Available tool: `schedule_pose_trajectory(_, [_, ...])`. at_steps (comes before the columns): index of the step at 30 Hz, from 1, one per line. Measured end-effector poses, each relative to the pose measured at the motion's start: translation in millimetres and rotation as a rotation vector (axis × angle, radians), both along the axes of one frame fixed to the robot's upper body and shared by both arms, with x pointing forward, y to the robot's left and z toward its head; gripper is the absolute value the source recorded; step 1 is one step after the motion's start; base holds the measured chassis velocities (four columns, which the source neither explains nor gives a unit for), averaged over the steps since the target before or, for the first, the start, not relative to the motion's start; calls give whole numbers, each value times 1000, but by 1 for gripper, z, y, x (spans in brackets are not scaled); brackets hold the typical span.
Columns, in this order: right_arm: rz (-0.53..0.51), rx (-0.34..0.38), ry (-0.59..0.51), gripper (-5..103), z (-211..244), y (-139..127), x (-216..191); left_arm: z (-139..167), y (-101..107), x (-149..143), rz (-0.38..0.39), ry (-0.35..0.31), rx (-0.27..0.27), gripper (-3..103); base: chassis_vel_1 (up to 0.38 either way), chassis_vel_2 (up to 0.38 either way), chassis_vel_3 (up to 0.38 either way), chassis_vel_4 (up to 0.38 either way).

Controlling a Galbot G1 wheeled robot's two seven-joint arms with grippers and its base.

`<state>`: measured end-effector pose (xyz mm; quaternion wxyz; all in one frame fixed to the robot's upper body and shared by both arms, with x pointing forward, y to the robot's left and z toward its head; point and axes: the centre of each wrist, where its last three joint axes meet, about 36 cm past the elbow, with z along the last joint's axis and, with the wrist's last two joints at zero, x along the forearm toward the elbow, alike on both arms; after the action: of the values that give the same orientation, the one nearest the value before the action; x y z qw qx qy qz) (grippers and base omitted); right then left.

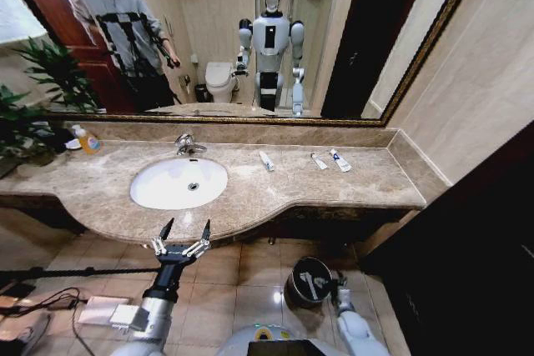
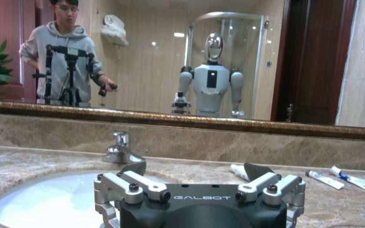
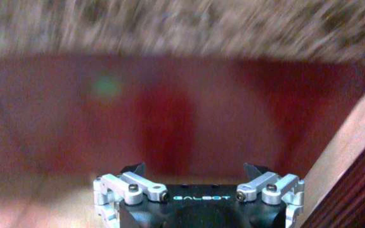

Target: Pick up the trash from the sink and place it in the trash bin.

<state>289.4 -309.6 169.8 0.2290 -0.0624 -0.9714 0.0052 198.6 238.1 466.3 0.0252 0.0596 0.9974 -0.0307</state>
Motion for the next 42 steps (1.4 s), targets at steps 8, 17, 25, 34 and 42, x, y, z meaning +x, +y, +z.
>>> schedule_pose_trajectory(8, [-69, 78, -226, 100, 128, -5, 13, 0, 0, 0, 0, 0, 0, 100, 0, 0, 0, 0])
schedule_pose_trajectory(17, [-46, 85, -416, 100, 222, 18, 9, 0, 0, 0, 0, 0, 0, 100, 0, 0, 0, 0])
schedule_pose_trajectory(25, [108, 135, -563, 100, 256, 36, 29, 0, 0, 0, 0, 0, 0, 100, 0, 0, 0, 0])
schedule_pose_trajectory(34, [254, 178, -532, 100, 255, 48, 64, 0, 0, 0, 0, 0, 0, 100, 0, 0, 0, 0])
schedule_pose_trajectory(42, [381, 161, -511, 100, 251, 69, 125, 0, 0, 0, 0, 0, 0, 100, 0, 0, 0, 0])
